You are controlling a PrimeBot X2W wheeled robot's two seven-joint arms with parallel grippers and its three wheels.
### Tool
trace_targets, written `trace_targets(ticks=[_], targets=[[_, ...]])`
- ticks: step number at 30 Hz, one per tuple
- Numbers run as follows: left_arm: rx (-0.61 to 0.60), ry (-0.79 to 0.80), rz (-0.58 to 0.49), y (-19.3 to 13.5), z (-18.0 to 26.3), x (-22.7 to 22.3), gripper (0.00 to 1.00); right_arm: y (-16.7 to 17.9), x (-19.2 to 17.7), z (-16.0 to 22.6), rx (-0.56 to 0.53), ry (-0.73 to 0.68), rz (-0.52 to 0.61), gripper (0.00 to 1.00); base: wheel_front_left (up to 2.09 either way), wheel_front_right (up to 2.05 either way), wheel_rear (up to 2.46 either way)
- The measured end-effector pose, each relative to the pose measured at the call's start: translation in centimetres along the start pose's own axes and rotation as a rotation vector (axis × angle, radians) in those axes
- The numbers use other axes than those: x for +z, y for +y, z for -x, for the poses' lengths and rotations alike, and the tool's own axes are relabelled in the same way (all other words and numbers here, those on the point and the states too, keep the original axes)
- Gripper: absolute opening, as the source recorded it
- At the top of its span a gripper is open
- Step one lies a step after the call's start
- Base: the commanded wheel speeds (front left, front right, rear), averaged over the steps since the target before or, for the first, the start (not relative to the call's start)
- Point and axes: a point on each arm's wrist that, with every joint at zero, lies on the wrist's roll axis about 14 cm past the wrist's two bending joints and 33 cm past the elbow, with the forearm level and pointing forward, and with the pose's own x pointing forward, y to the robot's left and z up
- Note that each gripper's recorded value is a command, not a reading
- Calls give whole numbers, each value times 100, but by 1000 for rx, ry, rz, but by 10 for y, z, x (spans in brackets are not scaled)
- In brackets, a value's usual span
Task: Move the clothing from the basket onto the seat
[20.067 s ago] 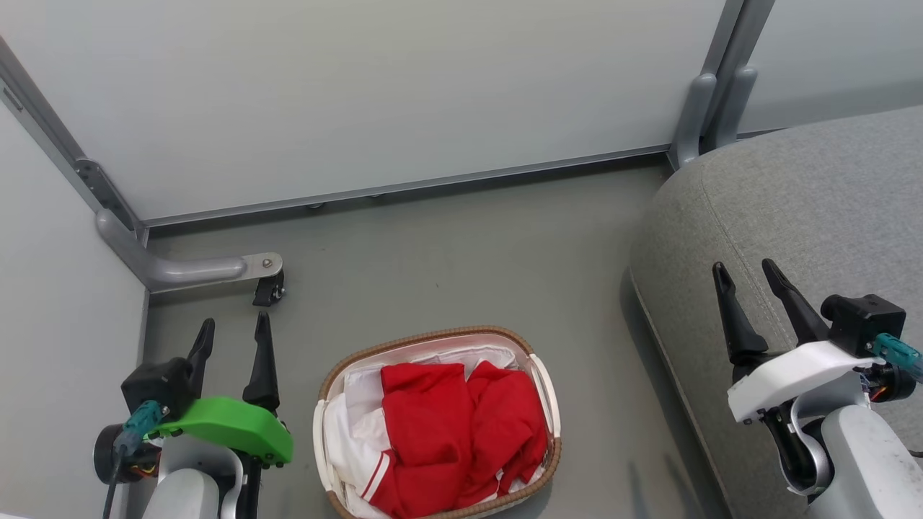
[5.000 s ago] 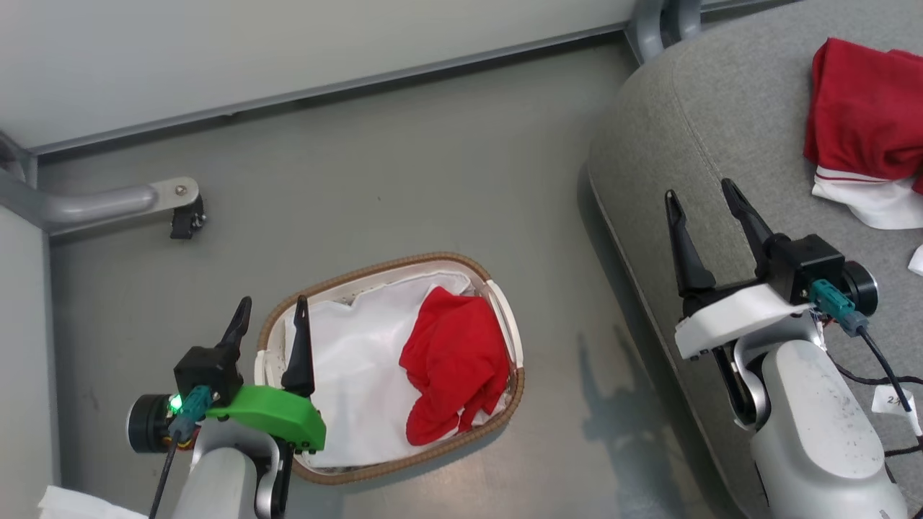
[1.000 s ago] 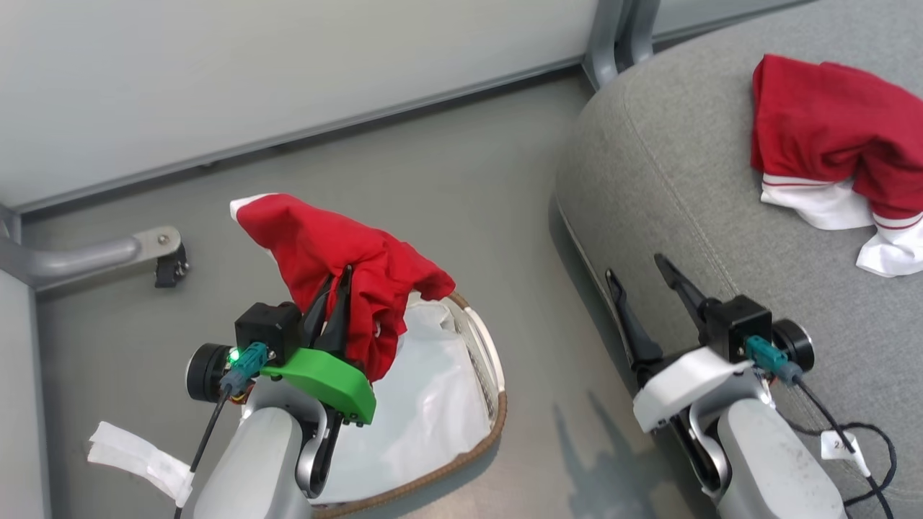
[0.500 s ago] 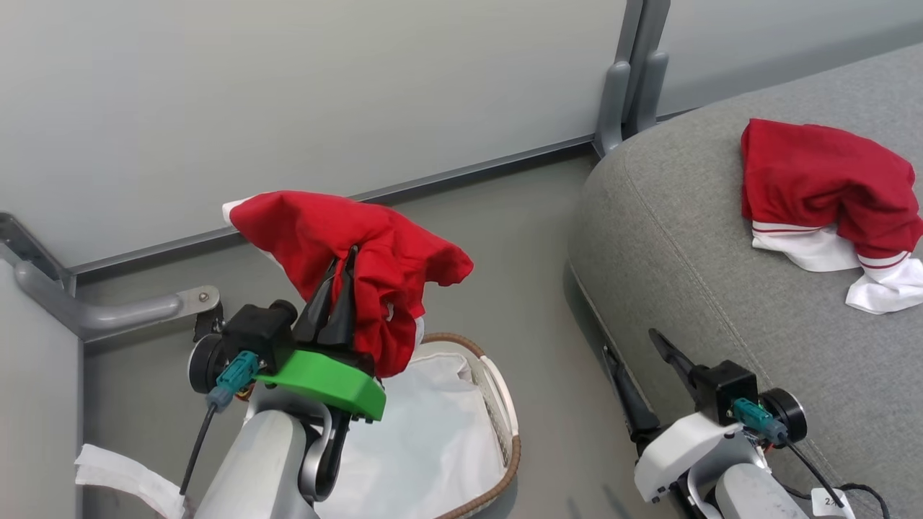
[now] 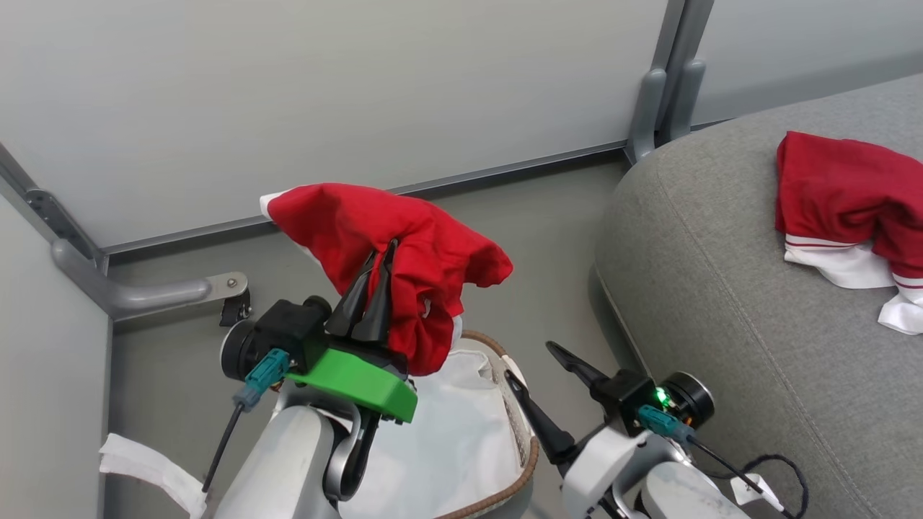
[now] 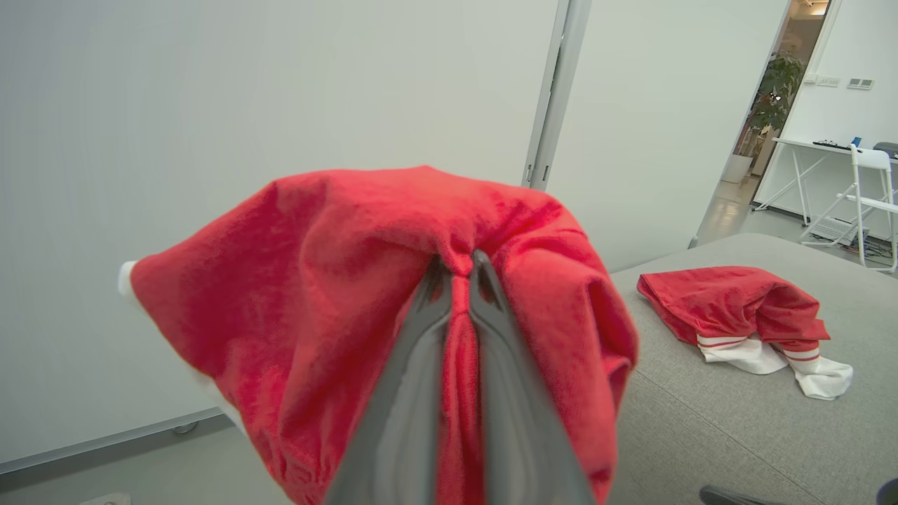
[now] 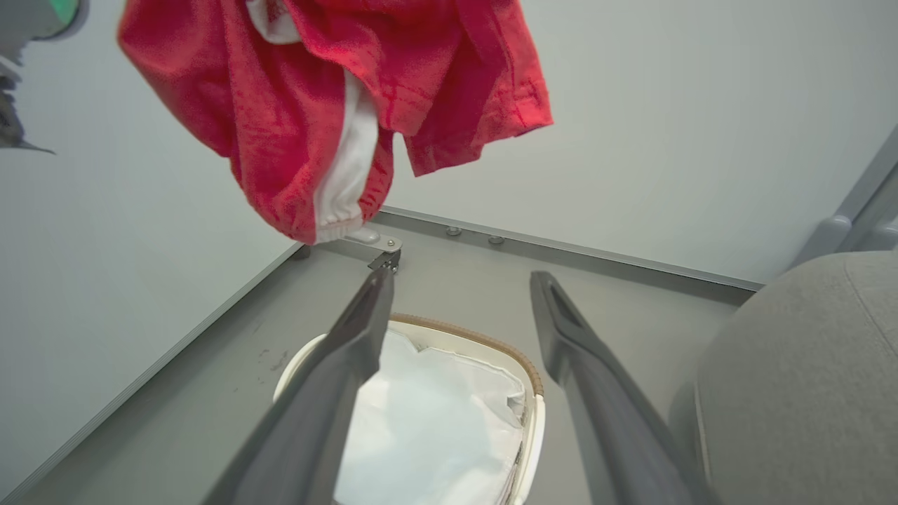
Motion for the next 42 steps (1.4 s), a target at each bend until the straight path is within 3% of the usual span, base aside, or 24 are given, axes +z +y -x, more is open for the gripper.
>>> trace_targets(ticks=[9, 21, 22, 23, 24, 29, 30, 31, 32, 42], targets=[[-1, -9, -4, 3, -3, 4, 0, 50, 20, -44, 220, -31, 31, 100, 0, 0, 0], [16, 5, 13, 12, -3, -2, 0, 63, 15, -76, 297, -3, 11, 100, 0, 0, 0], [16, 6, 14, 13, -3, -2, 0, 64, 15, -77, 301, -2, 10, 79, 0, 0, 0], [18, 8, 14, 13, -3, -3, 0, 65, 15, -79, 307, -1, 9, 44, 0, 0, 0], [20, 10, 17, 14, -3, -4, 0, 67, 14, -80, 313, 0, 7, 0, 0, 0, 0], [29, 21, 20, 17, -3, -8, 0, 65, 18, -83, 309, -12, -9, 0, 0, 0, 0], [34, 27, 17, 18, -3, -10, 12, 64, 21, -83, 305, -19, -10, 0, 0, 0, 0], [38, 32, 14, 19, -3, -12, 39, 62, 22, -83, 300, -24, -10, 0, 0, 0, 0], [39, 34, 14, 19, -3, -13, 100, 60, 25, -83, 293, -32, -10, 0, 0, 0, 0], [35, 95, -10, 20, -10, -36, 100, 25, 32, -62, 165, -68, -27, 0, 0, 0, 0]])
